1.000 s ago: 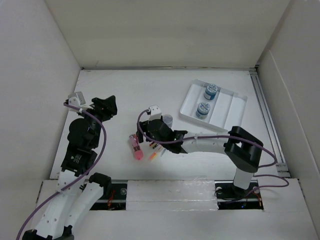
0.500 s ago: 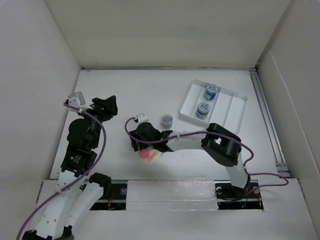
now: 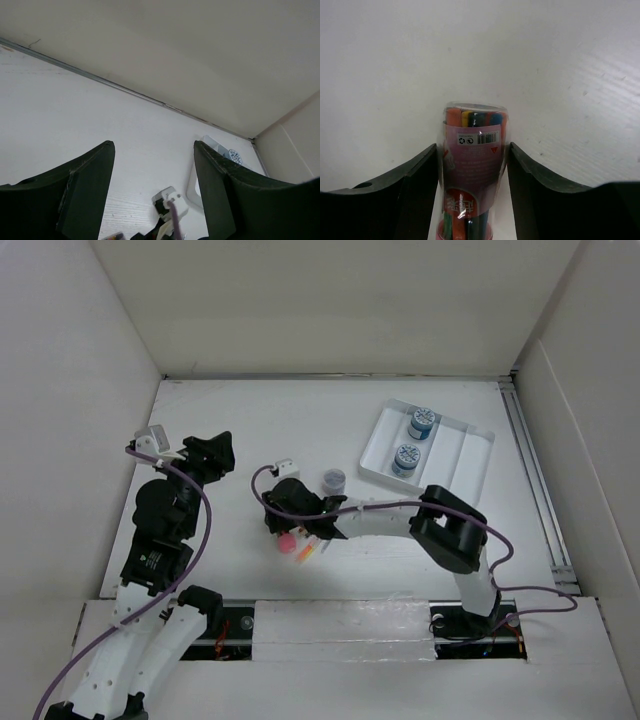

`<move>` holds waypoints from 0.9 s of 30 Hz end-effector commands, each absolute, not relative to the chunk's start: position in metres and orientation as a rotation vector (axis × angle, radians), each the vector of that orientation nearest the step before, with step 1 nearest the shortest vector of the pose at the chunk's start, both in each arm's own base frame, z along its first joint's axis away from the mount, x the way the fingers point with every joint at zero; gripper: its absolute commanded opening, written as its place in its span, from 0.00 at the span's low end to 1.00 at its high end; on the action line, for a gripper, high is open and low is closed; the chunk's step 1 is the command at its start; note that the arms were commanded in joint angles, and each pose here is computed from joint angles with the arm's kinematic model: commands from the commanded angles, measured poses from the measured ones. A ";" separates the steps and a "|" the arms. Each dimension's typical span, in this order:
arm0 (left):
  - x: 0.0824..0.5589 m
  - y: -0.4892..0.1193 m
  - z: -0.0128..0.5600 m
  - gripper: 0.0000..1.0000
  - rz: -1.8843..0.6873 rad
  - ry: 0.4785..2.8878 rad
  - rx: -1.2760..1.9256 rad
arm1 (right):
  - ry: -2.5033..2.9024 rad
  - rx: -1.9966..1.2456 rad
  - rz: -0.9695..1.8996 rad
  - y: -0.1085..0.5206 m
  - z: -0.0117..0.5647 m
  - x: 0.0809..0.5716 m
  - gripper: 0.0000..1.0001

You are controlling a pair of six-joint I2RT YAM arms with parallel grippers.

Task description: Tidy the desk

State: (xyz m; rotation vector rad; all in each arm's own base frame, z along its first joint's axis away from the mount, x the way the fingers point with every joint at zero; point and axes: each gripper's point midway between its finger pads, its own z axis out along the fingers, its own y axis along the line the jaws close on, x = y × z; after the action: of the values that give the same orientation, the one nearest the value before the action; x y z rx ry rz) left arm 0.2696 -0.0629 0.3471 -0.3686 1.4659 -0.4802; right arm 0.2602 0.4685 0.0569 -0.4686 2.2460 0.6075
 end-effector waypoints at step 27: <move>0.262 -0.068 0.373 0.62 -0.539 1.394 -0.328 | 1.869 0.718 0.232 0.148 0.141 0.539 0.32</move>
State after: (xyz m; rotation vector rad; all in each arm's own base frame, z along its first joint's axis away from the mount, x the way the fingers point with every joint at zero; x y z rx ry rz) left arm 0.2633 -0.0672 0.3532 -0.3405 1.4507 -0.5144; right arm 0.5194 0.1444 0.0957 0.6855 1.9841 0.1545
